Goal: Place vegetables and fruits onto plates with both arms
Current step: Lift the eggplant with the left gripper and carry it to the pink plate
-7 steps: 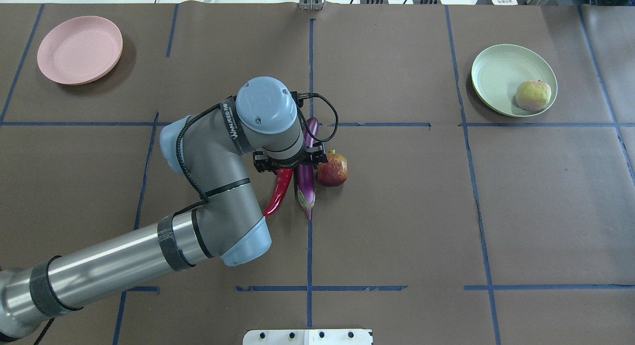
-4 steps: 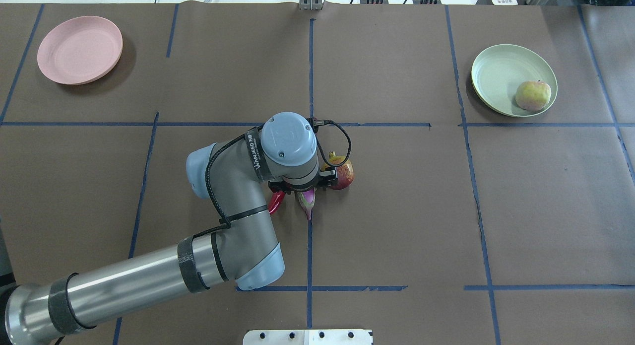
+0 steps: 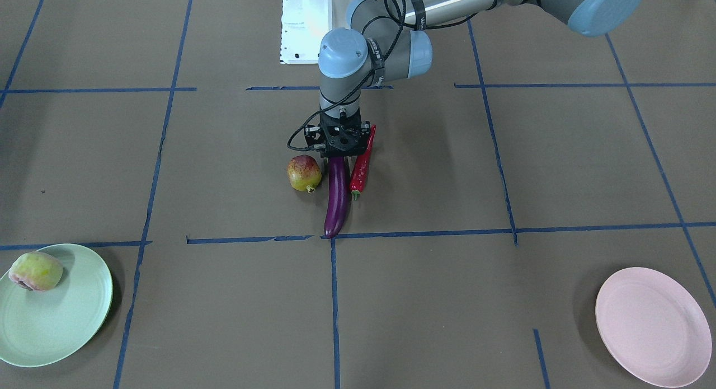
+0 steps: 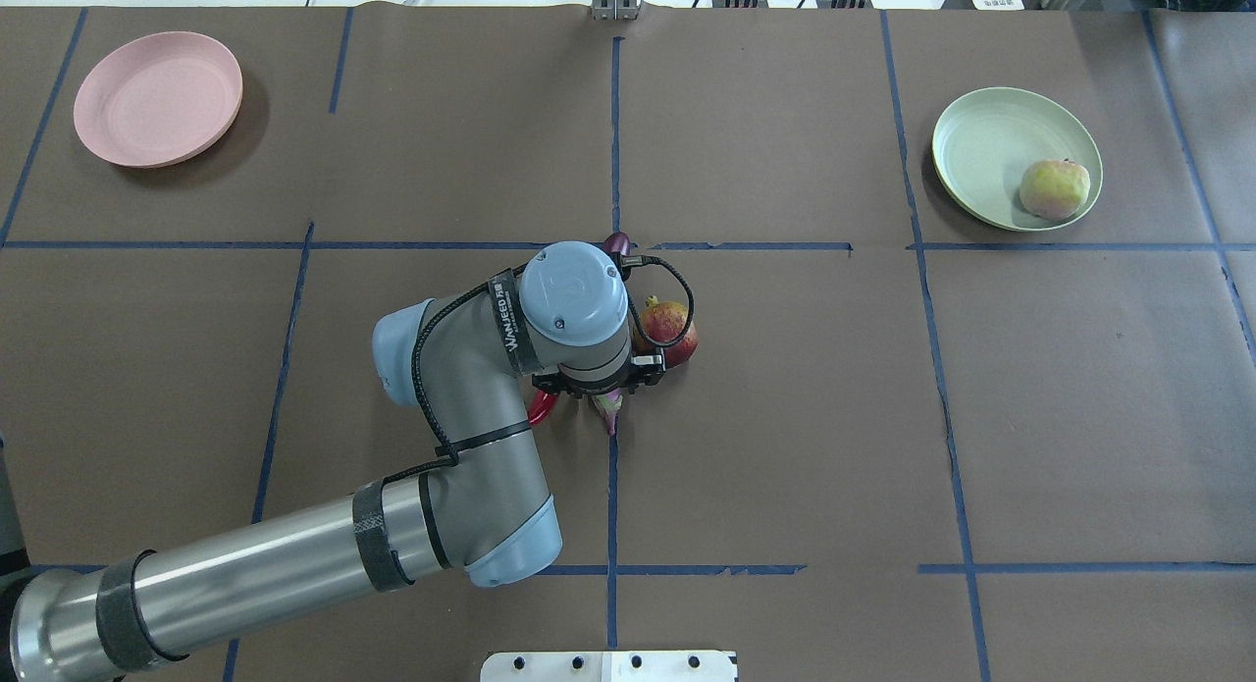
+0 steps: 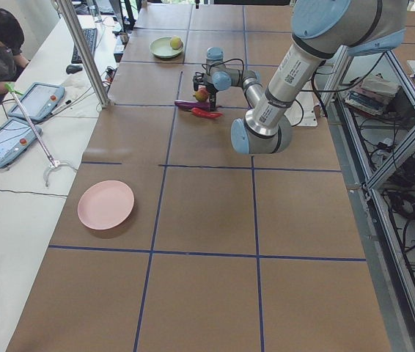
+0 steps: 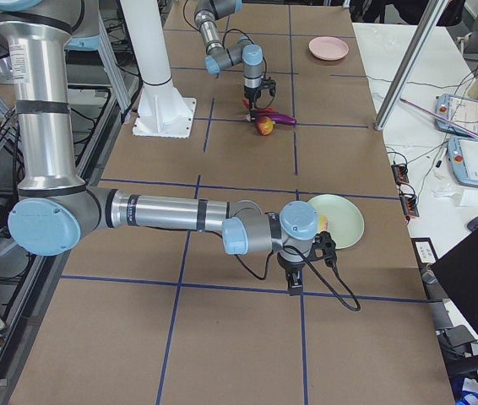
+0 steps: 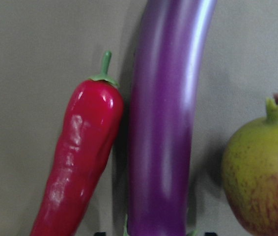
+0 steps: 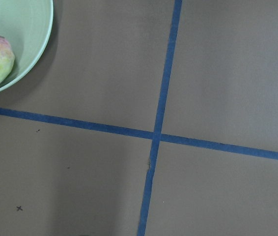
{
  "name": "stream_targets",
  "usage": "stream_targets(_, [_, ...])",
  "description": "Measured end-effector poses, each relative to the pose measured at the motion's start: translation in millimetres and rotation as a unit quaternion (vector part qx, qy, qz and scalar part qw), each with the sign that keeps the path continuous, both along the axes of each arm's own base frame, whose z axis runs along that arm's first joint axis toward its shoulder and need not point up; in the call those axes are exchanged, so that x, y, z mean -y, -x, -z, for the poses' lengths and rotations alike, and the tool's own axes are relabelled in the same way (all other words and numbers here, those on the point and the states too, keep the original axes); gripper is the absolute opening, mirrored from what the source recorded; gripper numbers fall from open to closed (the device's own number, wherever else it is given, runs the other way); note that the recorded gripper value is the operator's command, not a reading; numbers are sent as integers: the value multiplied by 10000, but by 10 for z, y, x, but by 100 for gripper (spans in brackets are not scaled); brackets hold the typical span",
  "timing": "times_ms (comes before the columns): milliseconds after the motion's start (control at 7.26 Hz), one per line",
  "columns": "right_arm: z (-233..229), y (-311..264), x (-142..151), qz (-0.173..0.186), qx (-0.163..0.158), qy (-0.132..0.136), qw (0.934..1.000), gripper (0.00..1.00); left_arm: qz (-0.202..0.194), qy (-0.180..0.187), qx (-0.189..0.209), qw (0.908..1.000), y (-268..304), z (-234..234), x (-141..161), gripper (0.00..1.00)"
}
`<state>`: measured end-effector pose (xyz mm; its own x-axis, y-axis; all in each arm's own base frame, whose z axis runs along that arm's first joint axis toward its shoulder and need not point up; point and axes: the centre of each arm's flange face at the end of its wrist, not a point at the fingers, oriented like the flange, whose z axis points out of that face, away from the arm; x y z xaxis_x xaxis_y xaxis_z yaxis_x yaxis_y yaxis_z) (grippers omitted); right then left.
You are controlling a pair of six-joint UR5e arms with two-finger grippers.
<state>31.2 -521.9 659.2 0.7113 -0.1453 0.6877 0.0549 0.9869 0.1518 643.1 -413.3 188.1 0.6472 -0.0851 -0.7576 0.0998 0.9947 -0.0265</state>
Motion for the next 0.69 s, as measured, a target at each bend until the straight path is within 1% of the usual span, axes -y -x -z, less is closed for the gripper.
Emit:
stream_targets(138, [-7, -1, -4, 0, -3, 6, 10000, 100, 21, -5, -26, 10000, 44, 35, 19, 2])
stream_targets(276, [-13, -1, -7, -1, -6, 11, 10000, 100, 91, -28, -121, 9999, 162, 136, 67, 2])
stream_targets(413, [-15, -1, -8, -1, -6, 13, 10000, 100, 267, -9, -268, 9993, 400, 256, 128, 2])
stream_targets(551, [-17, -1, -10, 0, -7, 13, 10000, 100, 597, 90, -441, 9972, 821, 288, 212, 2])
stream_targets(689, [-19, -1, -10, 3, -7, 13, 10000, 100, 960, 159, -561, 9937, 1310, 214, 346, 2])
